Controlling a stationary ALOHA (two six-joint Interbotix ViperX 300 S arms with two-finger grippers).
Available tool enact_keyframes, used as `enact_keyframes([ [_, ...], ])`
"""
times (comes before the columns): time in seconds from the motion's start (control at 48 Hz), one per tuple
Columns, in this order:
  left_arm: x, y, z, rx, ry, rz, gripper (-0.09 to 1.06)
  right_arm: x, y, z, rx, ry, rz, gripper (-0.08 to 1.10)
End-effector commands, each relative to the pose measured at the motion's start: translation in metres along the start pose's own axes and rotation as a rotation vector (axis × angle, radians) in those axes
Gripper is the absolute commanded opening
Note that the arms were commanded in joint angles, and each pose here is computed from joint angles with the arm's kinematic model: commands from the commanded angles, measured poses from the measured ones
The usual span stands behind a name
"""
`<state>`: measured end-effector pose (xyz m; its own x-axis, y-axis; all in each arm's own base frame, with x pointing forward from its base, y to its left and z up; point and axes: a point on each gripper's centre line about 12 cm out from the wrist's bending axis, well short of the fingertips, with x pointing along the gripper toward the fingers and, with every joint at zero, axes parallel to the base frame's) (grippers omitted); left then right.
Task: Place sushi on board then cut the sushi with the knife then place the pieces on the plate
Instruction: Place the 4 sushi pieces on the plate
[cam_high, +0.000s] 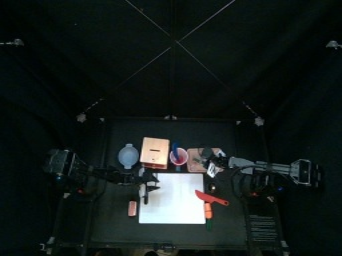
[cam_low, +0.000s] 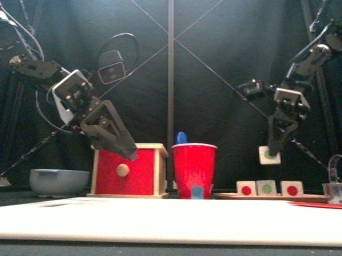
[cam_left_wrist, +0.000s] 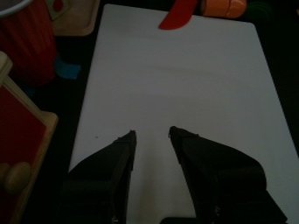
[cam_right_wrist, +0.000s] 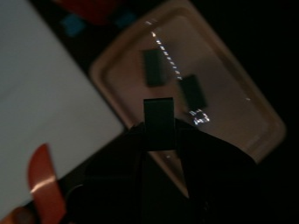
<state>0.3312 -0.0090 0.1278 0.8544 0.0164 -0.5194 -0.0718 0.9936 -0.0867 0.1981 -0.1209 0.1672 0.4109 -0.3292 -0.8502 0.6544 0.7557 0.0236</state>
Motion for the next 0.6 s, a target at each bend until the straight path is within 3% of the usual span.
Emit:
enact_keyframes([
  [0.021,0.001,0.001,0.008,0.000,-0.022,0.001,0.77,0.001,-0.017,-0.002,0.029,-0.006,-0.047,0.54],
  [0.229,0.001,0.002,0.009,-0.006,-0.017,0.004,0.77,0.011,-0.030,-0.006,0.048,-0.010,-0.076,0.56],
  [0.604,0.002,0.001,0.013,-0.008,-0.027,0.003,0.77,0.026,-0.033,-0.008,0.052,0.035,-0.085,0.72],
])
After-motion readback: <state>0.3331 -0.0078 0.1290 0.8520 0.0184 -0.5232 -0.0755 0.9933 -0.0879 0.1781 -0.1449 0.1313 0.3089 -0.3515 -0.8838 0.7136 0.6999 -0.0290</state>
